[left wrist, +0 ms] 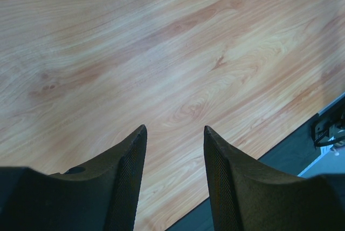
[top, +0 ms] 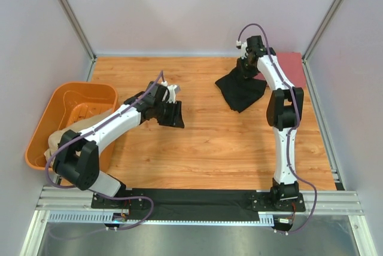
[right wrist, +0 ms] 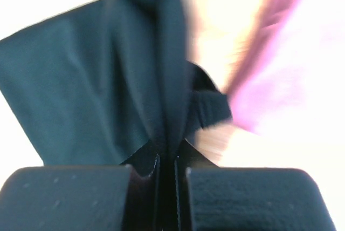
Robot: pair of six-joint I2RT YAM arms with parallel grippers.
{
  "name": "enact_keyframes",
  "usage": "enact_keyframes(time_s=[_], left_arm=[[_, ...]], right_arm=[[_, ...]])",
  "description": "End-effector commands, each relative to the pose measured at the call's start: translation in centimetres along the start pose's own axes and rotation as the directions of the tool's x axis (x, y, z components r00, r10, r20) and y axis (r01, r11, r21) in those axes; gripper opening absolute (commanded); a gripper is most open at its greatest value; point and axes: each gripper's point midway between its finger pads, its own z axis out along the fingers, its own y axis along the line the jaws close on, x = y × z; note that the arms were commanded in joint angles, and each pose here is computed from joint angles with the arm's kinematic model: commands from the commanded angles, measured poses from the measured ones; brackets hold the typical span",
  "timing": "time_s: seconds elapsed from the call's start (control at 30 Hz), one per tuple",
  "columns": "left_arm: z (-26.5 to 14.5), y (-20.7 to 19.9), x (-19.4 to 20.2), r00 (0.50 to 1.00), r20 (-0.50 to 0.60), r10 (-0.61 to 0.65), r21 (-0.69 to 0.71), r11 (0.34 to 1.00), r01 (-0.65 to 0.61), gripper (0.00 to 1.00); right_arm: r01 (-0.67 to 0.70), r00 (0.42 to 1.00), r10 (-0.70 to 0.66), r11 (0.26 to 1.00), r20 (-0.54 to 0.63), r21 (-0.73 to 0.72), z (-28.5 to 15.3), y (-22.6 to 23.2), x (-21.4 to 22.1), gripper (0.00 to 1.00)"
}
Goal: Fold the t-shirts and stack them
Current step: Neatly place the folded tshirt to the corner
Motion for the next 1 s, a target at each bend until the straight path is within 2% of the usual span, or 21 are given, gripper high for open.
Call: enact_keyframes(time_s=[0.0,0.17,0.53,0.97], left_arm=[[0.0,-0.6,-1.2,1.000,0.022,0.006,0.033,0.999,-0.007,0.54],[0.3,-0.1,-1.0,1.000,0.007,0.012,0.025,1.000,-0.012,0.54],[0.9,0.3,-0.9,1.000,-0.012,-0.006,0.031,0.999,0.006,0.54],[1.5,0.4,-0.9,0.999,-0.029,-0.024,0.040,0.999,0.025,0.54]], right_arm=[[0.036,0.979,-0.073,0.981,0.189,0.189,-6.2,-3.7,-6.4,0.00],[0.041,0.977,-0.095,0.961,0.188,0.272,-7.0,-6.0,-7.5,0.00],[-0.014,0.959,-0.094,0.927,0.268,0.375,-10.7,-9.7,-9.3,0.00],[-0.080,0.914,-0.110,0.896,0.391,0.437,-14.9,-12.6,-12.0,0.00]])
